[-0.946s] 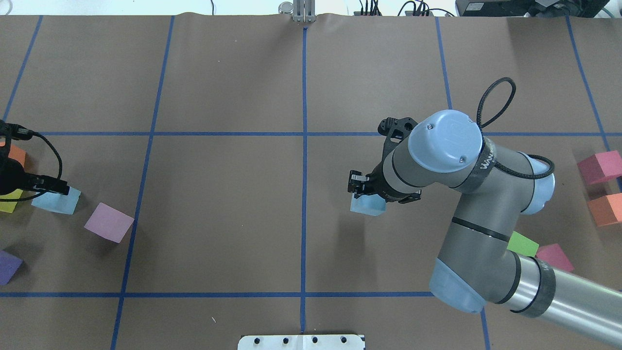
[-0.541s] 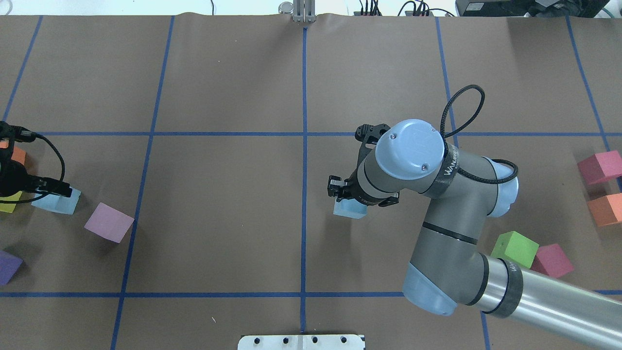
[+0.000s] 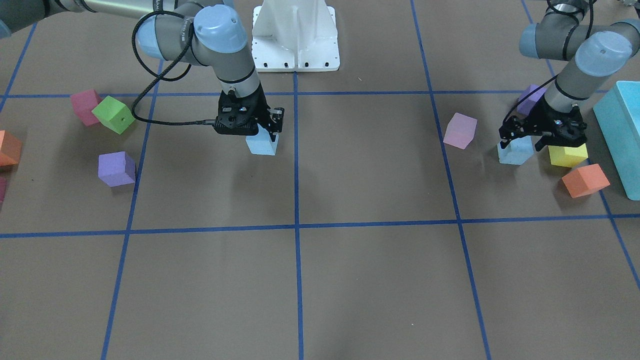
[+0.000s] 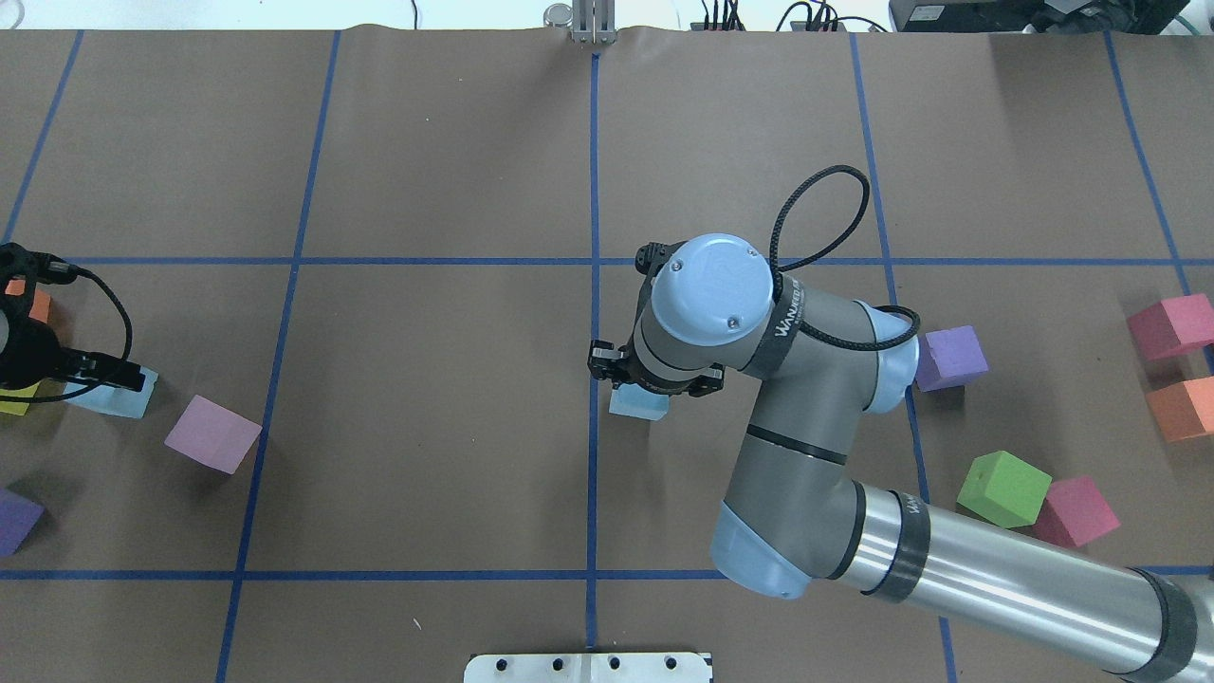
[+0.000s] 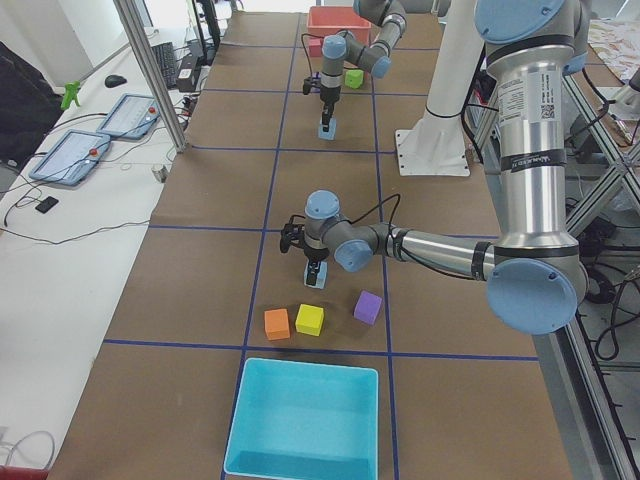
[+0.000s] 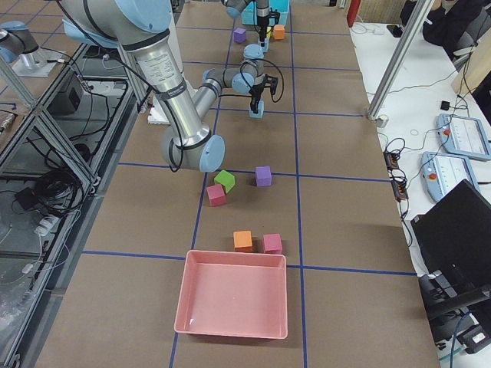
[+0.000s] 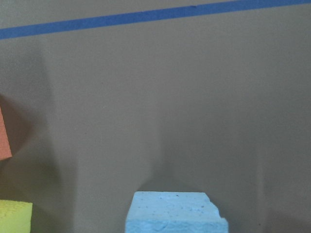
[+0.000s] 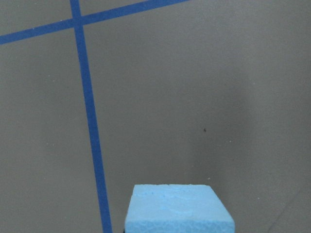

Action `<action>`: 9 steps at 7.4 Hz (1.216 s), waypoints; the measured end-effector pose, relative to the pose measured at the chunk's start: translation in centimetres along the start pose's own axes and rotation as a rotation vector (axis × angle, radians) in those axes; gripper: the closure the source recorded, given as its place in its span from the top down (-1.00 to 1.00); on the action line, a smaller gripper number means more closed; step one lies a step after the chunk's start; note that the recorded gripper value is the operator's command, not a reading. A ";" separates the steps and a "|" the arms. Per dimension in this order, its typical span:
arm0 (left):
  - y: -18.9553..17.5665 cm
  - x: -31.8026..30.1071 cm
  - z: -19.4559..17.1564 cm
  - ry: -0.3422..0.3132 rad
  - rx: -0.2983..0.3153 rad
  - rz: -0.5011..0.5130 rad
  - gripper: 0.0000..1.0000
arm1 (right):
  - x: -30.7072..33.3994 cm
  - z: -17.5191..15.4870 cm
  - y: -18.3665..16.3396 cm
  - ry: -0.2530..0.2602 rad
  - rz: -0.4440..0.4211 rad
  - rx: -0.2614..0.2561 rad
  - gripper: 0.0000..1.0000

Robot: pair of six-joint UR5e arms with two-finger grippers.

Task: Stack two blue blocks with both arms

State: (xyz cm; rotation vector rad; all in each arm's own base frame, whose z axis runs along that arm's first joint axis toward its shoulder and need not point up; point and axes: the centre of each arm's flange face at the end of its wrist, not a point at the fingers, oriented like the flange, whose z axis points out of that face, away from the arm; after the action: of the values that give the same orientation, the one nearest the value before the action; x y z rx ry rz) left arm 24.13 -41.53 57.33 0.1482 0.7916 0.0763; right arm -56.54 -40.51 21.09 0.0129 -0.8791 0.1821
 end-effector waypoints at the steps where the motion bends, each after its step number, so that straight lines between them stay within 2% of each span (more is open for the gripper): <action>1: 0.1 0.1 0.1 0.001 -0.002 0.003 0.96 | -1.4 0.4 -0.3 0.001 -0.011 0.001 0.13; 3: 0.2 0.2 0.3 0.002 -0.005 0.006 0.94 | -3.4 0.7 -0.7 0.002 -0.032 0.002 0.16; 4: 0.2 0.3 0.4 0.001 -0.008 0.008 0.86 | -4.0 0.9 -0.9 0.004 -0.041 0.002 0.25; 6: 0.2 0.1 0.7 -0.002 -0.012 0.007 0.75 | -5.0 1.5 -1.2 0.013 -0.050 0.001 0.58; 8: 0.2 0.1 0.9 -0.004 -0.014 0.006 0.58 | -5.1 1.9 -1.4 0.020 -0.055 0.003 0.73; 9: 0.1 0.1 0.9 -0.003 -0.014 0.006 0.47 | -5.0 2.0 -1.4 0.022 -0.060 0.004 0.89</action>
State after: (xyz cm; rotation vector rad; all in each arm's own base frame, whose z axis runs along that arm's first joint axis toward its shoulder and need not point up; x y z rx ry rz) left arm 24.90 -41.53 57.89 0.1377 0.7873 0.0875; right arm -60.92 -42.83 18.60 0.0409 -0.8550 0.1279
